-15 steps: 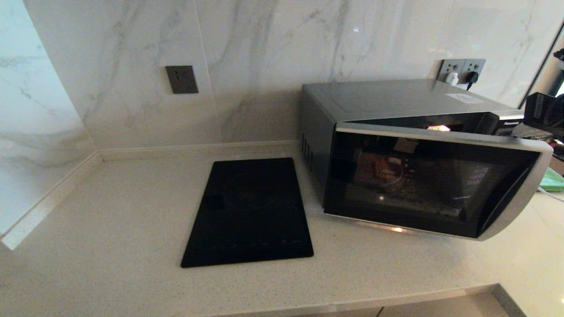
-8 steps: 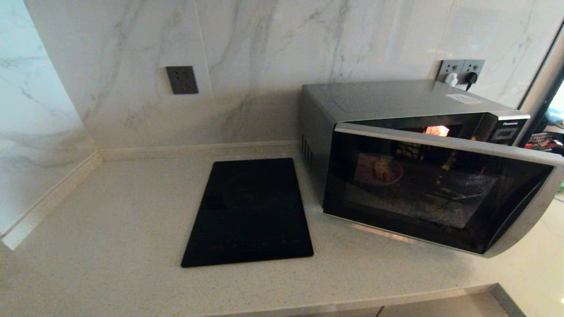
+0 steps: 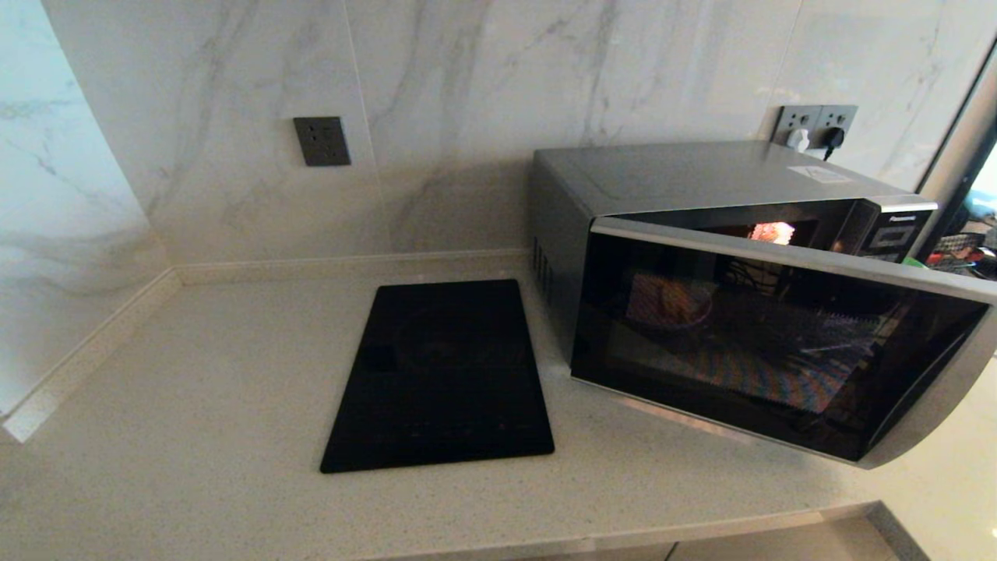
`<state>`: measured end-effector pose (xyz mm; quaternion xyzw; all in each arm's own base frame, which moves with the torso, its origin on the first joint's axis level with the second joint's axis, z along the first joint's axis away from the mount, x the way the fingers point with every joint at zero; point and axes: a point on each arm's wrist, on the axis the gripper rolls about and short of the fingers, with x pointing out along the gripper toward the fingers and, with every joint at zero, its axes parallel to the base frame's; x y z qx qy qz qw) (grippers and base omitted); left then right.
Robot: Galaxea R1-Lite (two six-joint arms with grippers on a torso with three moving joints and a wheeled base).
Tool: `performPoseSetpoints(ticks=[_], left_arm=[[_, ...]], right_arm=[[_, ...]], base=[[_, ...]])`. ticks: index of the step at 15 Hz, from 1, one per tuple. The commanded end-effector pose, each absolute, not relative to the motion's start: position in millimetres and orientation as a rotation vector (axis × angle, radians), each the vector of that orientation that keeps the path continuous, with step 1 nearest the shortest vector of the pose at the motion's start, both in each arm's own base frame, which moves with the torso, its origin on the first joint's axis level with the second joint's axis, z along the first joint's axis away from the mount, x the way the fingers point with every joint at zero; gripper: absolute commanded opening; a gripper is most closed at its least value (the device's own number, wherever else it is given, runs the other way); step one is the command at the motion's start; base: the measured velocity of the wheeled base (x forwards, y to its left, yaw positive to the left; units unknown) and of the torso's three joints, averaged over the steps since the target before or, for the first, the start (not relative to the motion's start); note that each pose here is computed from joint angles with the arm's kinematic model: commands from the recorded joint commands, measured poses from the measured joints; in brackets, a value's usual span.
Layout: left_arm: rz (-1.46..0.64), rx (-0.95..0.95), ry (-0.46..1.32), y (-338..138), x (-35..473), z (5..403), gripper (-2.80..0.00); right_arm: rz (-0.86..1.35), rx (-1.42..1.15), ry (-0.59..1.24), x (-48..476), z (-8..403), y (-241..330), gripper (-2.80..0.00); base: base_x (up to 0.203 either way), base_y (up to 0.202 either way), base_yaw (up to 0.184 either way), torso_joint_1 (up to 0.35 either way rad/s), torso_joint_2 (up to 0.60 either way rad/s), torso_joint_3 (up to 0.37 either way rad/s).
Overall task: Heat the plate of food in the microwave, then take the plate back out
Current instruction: Open the microwave oven
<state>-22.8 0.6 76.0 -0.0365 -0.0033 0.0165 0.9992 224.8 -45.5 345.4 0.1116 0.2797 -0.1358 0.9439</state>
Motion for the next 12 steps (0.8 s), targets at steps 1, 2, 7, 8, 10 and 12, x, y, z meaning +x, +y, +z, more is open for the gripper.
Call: performPoseSetpoints(ticks=[1,2,7,8,10,12], left_arm=[[0.034,-0.074,-0.006,1,-23,76,-2.80],[0.034,-0.074,-0.006,1,-23,76,-2.80],[0.034,-0.074,-0.007,1,-23,76,-2.80],[0.034,-0.074,-0.006,1,-23,76,-2.80],[0.034,-0.074,-0.006,1,-23,76,-2.80],[0.034,-0.074,-0.006,1,-23,76,-2.80]], right_arm=[[-0.286,0.245,0.562,250,336,-52,-2.80],[-0.287,0.247,0.573,256,331,-53,-2.80],[-0.287,0.251,0.611,279,316,-57,-2.80],[-0.287,0.251,0.617,281,314,-58,-2.80],[-0.284,0.253,0.631,281,311,-57,-2.80],[-0.279,0.253,0.645,277,309,-56,-2.80]], base=[[0.000,0.000,0.000,0.000,0.00,0.000],[0.000,0.000,0.000,0.000,0.00,0.000],[0.000,0.000,0.000,0.000,0.00,0.000],[0.000,0.000,0.000,0.000,0.00,0.000],[0.000,0.000,0.000,0.000,0.00,0.000],[0.000,0.000,0.000,0.000,0.00,0.000]])
